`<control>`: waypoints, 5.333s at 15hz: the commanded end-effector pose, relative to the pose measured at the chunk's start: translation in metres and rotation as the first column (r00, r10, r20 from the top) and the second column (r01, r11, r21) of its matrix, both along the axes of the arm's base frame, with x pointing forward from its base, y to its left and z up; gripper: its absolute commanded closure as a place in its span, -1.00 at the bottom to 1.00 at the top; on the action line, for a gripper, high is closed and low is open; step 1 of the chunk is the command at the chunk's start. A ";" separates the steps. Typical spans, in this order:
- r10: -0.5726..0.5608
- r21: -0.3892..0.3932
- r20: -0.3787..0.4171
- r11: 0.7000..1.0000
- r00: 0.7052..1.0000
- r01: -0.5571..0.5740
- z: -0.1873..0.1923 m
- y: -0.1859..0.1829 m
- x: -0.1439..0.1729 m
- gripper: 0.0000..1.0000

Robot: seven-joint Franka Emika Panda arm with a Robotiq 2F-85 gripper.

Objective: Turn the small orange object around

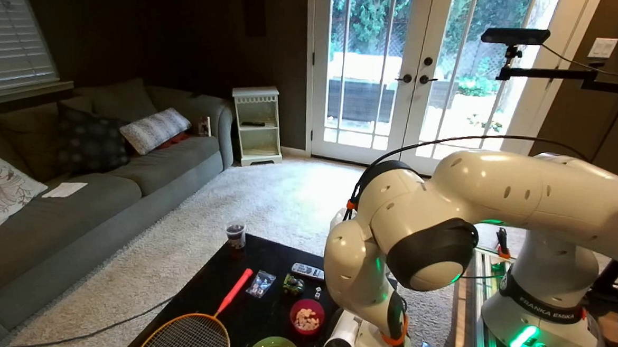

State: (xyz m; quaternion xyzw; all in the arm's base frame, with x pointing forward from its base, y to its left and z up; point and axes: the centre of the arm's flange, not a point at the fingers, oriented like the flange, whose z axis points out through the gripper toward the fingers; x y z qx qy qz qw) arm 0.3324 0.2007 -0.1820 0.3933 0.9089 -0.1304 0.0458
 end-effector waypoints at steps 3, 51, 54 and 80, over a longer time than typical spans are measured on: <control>-0.058 -0.053 0.112 0.996 0.992 0.065 0.025 0.004 0.007 -1.00; -0.766 -0.013 0.224 -0.620 -0.602 0.784 0.112 0.029 -0.029 -1.00; -0.767 -0.018 0.221 -0.621 -0.603 0.784 0.105 0.024 -0.024 -1.00; -0.630 -0.018 0.249 -0.762 -0.736 0.647 0.031 0.008 0.007 -1.00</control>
